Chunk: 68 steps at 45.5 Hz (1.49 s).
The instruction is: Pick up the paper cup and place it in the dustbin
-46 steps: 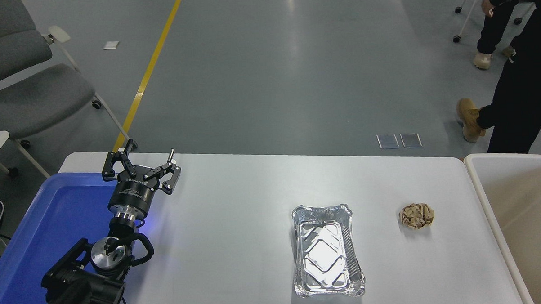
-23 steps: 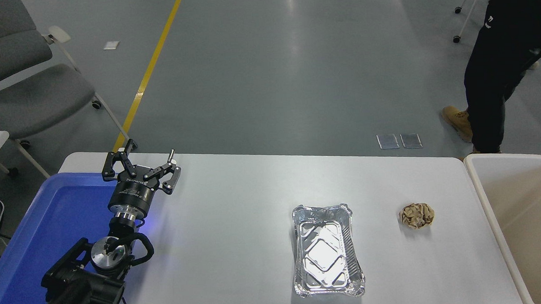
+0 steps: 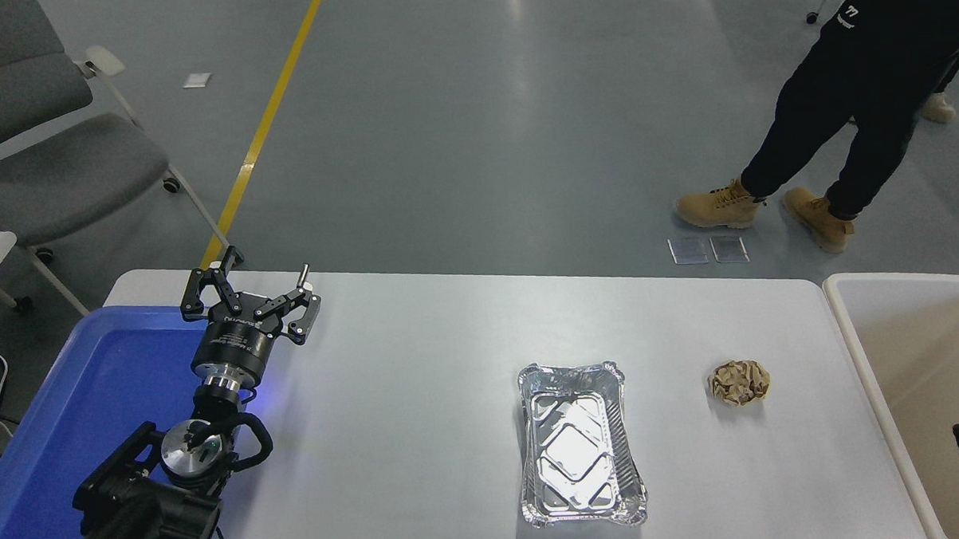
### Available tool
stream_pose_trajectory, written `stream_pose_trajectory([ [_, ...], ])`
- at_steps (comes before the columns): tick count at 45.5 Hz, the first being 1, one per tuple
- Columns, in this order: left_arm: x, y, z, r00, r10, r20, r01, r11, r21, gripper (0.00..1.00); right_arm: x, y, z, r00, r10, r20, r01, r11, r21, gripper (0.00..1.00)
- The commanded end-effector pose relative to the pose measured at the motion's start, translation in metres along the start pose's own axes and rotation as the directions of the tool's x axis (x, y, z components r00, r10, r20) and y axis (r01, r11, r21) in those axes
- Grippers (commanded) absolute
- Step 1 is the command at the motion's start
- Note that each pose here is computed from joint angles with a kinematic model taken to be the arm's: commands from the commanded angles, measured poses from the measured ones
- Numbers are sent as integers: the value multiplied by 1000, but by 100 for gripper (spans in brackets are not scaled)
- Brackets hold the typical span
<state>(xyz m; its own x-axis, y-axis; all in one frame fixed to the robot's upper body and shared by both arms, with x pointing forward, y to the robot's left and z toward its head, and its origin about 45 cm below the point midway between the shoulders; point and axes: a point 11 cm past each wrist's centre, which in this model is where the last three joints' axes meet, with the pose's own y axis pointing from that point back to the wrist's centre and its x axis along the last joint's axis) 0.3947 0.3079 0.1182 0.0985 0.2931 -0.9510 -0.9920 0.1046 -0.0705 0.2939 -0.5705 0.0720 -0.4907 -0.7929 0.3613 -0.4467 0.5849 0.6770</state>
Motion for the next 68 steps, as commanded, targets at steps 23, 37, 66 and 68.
stream_pose_trajectory([
  [23,0,0,0,1000,0,0,0,1000,0,99,-102,116,-222,875,-207,-438,389,838,383,100],
  [37,0,0,0,1000,0,0,0,1000,0,99,-127,155,-242,668,-53,-742,464,810,360,100],
  [66,0,0,-1,1000,0,1,0,1000,3,99,-153,293,-190,2,-49,-999,663,748,-35,100],
  [68,0,0,0,1000,0,1,0,1000,1,99,-152,306,-183,-66,-73,-995,662,743,-98,100],
])
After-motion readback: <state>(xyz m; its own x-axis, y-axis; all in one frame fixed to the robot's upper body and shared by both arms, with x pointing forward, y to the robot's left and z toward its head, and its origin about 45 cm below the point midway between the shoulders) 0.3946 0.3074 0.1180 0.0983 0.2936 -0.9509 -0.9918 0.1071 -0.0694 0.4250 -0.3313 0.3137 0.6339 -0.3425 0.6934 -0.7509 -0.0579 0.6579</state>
